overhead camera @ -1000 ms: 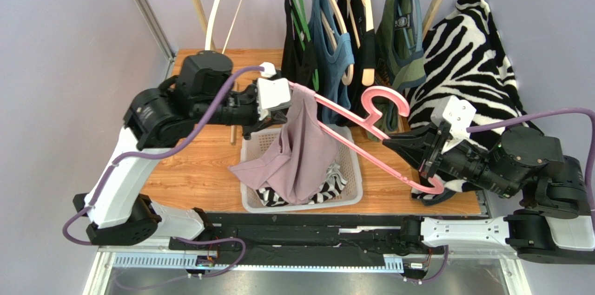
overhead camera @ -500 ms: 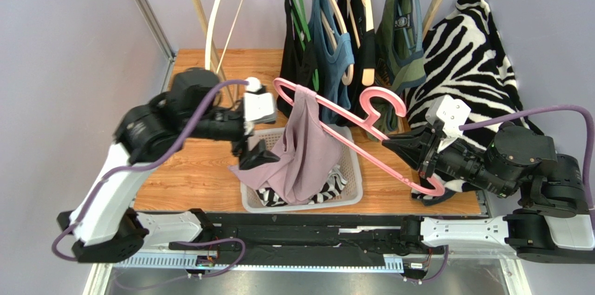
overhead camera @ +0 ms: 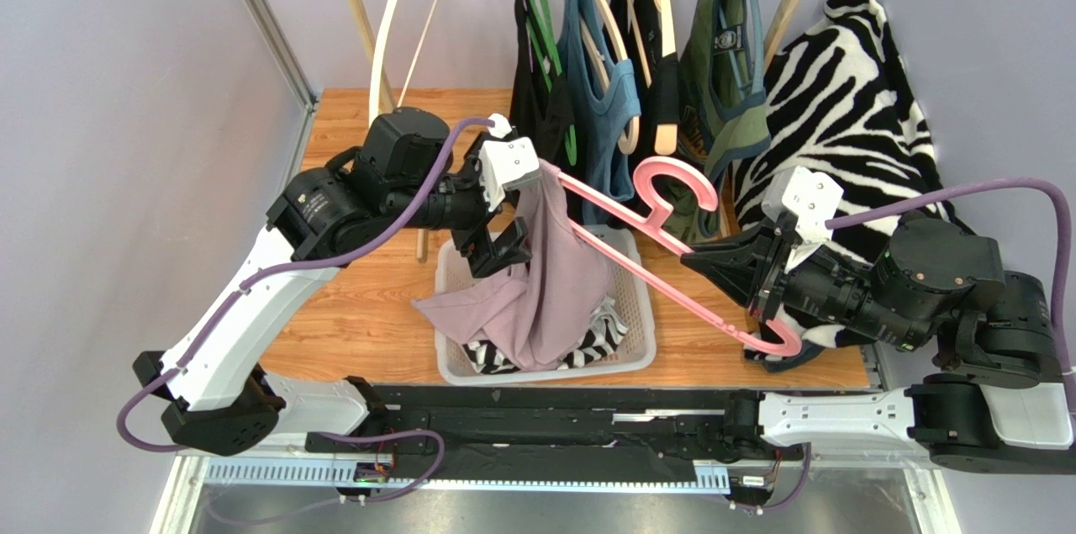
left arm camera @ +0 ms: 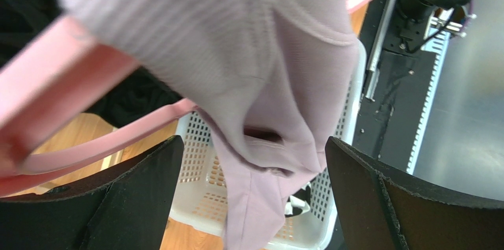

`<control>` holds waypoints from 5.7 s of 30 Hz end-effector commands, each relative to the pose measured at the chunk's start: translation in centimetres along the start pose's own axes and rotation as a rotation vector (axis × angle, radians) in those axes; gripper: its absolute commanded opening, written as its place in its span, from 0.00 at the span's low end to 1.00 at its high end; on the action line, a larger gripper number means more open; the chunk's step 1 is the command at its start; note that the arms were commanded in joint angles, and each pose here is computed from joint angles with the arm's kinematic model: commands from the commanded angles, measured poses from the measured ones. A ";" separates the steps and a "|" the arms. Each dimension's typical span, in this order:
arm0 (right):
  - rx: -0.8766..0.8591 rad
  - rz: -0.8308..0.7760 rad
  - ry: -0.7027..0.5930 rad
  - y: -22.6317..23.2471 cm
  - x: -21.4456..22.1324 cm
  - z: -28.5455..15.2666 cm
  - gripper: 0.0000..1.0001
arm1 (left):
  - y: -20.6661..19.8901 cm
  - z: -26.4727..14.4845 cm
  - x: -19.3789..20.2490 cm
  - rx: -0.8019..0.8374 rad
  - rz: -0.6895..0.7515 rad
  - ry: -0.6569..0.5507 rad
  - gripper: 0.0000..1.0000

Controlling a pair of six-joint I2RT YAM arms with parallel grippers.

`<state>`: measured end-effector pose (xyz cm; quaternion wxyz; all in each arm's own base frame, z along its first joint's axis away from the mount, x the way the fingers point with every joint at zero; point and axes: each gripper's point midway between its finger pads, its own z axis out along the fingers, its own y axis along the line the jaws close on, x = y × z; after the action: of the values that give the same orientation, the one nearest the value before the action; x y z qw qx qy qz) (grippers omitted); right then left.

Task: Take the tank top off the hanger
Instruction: Remove the tank top from the hanger, then place the hanger at the clothesline.

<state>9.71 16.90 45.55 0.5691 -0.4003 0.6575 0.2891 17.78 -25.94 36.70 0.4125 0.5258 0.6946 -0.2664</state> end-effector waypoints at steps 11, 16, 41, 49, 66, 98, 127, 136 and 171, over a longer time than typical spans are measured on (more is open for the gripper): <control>-0.081 0.059 -0.192 1.1 -4.7 -1.0 0.00 | -1.9 0.2 -3.3 0.104 -0.085 -0.107 0.12; -0.058 0.058 -0.182 0.7 -4.3 -0.9 0.00 | -3.6 -1.0 -4.1 0.186 -0.078 -0.140 0.00; 0.057 0.122 0.026 -2.4 2.9 -6.4 0.00 | 1.9 -13.8 -8.1 -0.292 -0.006 -0.404 0.00; 0.203 0.144 -0.211 -5.8 -1.9 -9.0 0.00 | -2.1 -13.6 -16.1 -0.072 0.173 -0.554 0.00; 0.289 0.105 -0.226 -7.1 -1.9 -8.4 0.00 | -0.3 -9.4 -18.4 -0.168 0.324 -0.521 0.00; -0.204 -0.079 0.108 3.3 3.3 0.3 0.00 | -6.8 -13.2 -4.2 0.098 0.486 -0.291 0.97; -0.340 -0.162 0.029 6.5 -0.1 4.0 0.00 | -9.2 -7.0 3.1 0.346 0.290 -0.053 0.62; -0.368 -0.157 0.045 7.1 0.3 4.3 0.00 | -6.6 -6.5 1.3 0.201 0.309 -0.085 0.64; 0.092 -0.055 -0.370 -2.0 -7.5 -0.6 0.53 | -6.1 -19.1 -3.2 -0.123 0.280 -0.386 0.00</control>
<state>9.98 21.58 48.26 0.6273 -0.4380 0.5639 0.3110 8.83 -18.19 43.89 0.5005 0.5994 0.5627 -0.2714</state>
